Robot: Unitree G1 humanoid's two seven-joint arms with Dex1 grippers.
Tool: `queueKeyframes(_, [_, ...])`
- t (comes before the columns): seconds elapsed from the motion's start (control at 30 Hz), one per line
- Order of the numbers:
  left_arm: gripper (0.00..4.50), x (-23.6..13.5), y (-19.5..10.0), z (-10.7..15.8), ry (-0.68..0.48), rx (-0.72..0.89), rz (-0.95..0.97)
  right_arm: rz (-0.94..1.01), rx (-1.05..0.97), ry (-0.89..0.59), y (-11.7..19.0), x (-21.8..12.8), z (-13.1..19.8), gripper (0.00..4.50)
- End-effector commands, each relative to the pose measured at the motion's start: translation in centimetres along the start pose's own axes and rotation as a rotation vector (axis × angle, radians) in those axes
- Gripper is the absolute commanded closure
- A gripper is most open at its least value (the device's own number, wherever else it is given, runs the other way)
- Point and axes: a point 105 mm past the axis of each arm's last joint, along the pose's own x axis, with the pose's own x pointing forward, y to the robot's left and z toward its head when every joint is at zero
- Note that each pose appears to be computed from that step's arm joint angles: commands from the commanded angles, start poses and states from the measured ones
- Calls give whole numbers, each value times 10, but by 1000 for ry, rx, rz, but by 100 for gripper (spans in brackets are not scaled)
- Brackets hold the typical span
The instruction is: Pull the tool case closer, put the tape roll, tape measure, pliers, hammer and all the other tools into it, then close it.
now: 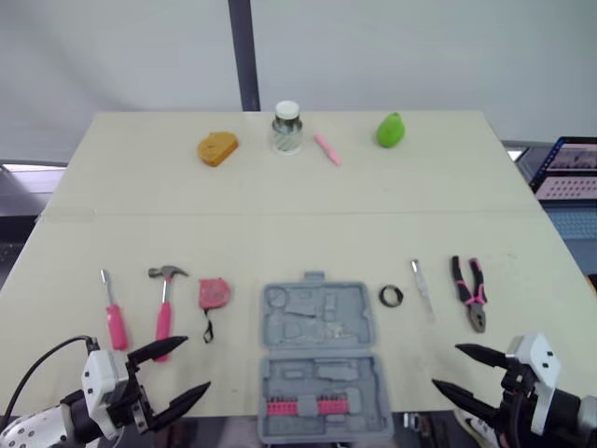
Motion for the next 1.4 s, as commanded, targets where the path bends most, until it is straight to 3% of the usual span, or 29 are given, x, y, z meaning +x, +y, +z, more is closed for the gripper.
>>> queueKeyframes(0.03, [2, -4, -3, -1, -3, 15, 1, 1, -23, -19, 1, -2, 2, 0])
queueKeyframes(0.3, [2, 0, -5, 4, -21, 41, -31, 4, -50, -29, 0, 0, 5, 0])
queueKeyframes(0.67, [2, 45, -13, 53, -63, 211, -235, 65, -298, 75, -8, 12, 58, 0])
queueKeyframes(1.03, [2, 54, -11, 46, 0, 217, -185, 149, -421, 277, -2, 29, 69, 0])
queueKeyframes(1.4, [2, 58, -16, 39, 20, 165, -206, 143, -467, 435, -18, 65, 82, 0])
